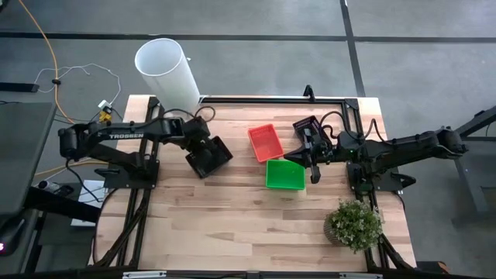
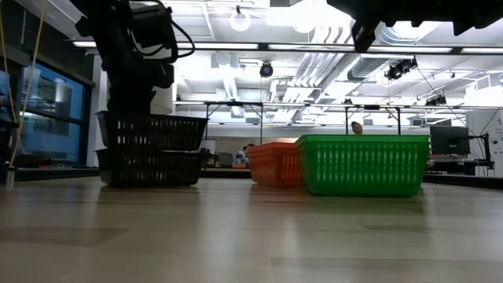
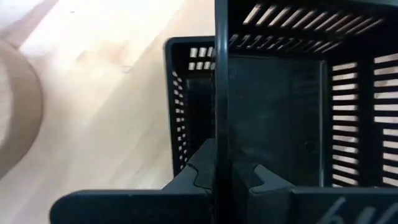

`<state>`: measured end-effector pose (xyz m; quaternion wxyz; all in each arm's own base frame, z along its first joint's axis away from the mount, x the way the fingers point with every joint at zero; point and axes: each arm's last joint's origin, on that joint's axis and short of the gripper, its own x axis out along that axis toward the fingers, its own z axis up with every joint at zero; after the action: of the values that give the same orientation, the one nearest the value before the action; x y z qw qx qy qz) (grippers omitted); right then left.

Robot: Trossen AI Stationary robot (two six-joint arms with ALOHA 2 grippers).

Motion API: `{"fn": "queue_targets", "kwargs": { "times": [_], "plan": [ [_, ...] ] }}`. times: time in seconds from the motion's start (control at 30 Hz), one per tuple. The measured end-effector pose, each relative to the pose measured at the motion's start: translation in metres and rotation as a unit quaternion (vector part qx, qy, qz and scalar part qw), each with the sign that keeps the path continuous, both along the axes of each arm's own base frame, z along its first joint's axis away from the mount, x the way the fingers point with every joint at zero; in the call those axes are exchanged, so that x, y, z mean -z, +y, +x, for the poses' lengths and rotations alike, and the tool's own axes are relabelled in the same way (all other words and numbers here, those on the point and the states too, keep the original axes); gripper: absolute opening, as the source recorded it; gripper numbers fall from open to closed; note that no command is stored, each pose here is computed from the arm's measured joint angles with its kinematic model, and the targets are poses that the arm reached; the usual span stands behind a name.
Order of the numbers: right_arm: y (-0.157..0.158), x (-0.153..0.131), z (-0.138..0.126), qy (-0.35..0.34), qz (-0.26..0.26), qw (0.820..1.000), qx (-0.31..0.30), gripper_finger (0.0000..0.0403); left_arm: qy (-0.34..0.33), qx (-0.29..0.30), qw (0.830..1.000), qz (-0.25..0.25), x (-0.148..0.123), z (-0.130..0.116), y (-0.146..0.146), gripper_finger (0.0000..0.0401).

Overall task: Stack baskets by color
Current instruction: Stack the bottom black bin on top of the top left black bin

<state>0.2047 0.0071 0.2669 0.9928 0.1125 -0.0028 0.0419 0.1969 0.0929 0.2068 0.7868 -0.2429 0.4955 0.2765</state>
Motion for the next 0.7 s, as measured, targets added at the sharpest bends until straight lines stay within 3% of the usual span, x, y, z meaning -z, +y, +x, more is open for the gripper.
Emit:
{"fn": "queue_targets", "kwargs": {
  "times": [0.47, 0.7],
  "plan": [
    [0.0, 0.001, 0.0, 0.003, -0.001, 1.0, 0.0, 0.0, -0.009, -0.015, 1.0, -0.016, 0.0, 0.009, -0.021, 0.0],
    [0.0, 0.001, 0.0, 0.003, 0.0, 1.0, 0.0, 0.0, 0.002, -0.066, 0.997, 0.026, 0.0, 0.008, -0.021, 0.0016]
  ]
}}
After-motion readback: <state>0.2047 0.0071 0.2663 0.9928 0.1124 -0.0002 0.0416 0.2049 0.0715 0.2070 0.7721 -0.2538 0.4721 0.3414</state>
